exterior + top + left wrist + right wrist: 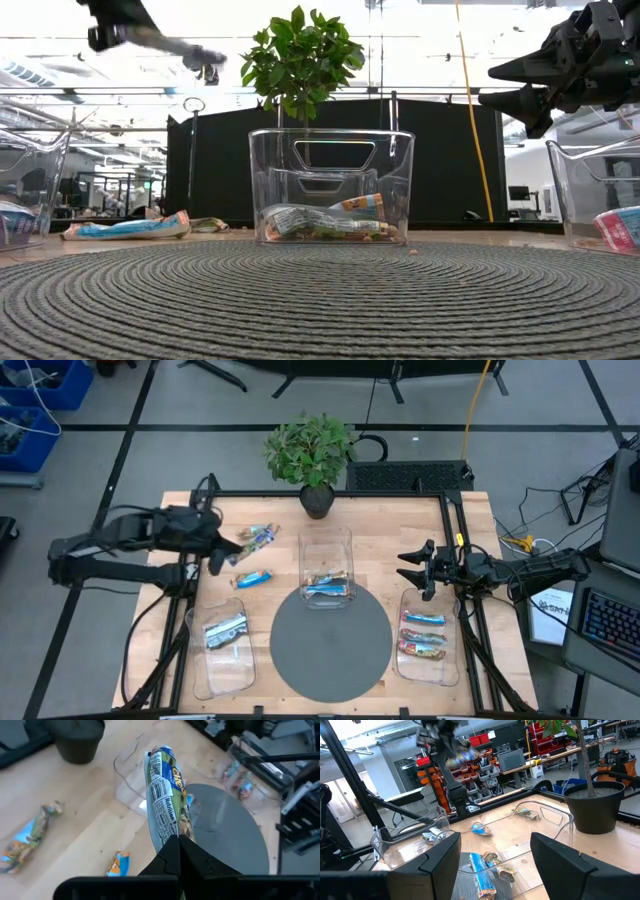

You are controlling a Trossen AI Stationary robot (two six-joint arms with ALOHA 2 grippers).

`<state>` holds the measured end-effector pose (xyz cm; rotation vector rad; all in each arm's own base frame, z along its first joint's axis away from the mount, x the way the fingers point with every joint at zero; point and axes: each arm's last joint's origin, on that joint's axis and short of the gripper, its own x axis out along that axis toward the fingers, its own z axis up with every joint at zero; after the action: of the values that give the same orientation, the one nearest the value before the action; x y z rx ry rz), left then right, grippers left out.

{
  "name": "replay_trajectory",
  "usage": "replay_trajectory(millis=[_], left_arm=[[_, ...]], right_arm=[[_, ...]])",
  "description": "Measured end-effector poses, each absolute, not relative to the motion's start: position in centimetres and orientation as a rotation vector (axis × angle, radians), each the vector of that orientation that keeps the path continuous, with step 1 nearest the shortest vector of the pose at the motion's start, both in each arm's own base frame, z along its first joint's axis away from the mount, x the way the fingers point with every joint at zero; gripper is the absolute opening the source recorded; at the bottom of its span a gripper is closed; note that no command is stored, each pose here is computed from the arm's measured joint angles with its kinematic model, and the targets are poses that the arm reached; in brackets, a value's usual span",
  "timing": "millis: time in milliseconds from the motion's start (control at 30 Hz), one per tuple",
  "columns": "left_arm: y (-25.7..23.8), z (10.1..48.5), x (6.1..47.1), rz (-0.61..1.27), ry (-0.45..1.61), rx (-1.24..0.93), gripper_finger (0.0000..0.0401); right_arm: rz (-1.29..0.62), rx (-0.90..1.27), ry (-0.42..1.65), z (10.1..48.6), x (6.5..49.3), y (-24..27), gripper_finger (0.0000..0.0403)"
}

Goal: Pick and place Granola Bars by type
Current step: Put the green granola bar into the left transparent bin

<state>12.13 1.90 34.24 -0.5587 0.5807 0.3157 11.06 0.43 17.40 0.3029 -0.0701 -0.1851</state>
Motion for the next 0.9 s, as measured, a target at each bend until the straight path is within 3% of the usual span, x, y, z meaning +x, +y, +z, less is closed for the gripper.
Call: replay_trajectory(millis=[200,400,700,900], left_arm=[[0.6,38.9,10.7,0.297,0.633,-0.494,0.0],[-1.0,40.7,10.7,0.192,0.722,-0.508,0.0],[-5.7,38.1,12.3,0.011,1.016,-0.463,0.0],[-9.4,35.1,13.4,-0.016,1.092,-0.396,0.0]], right_arm=[[-0.185,0.303,-0.07,17.4,11.1,0.4,0.0233],[-0.185,0.303,-0.07,17.4,11.1,0.4,0.0233],[-0.185,0.303,-0.07,17.4,11.1,0.4,0.0233],[-0.185,0.303,-0.07,17.4,11.1,0.4,0.0233]])
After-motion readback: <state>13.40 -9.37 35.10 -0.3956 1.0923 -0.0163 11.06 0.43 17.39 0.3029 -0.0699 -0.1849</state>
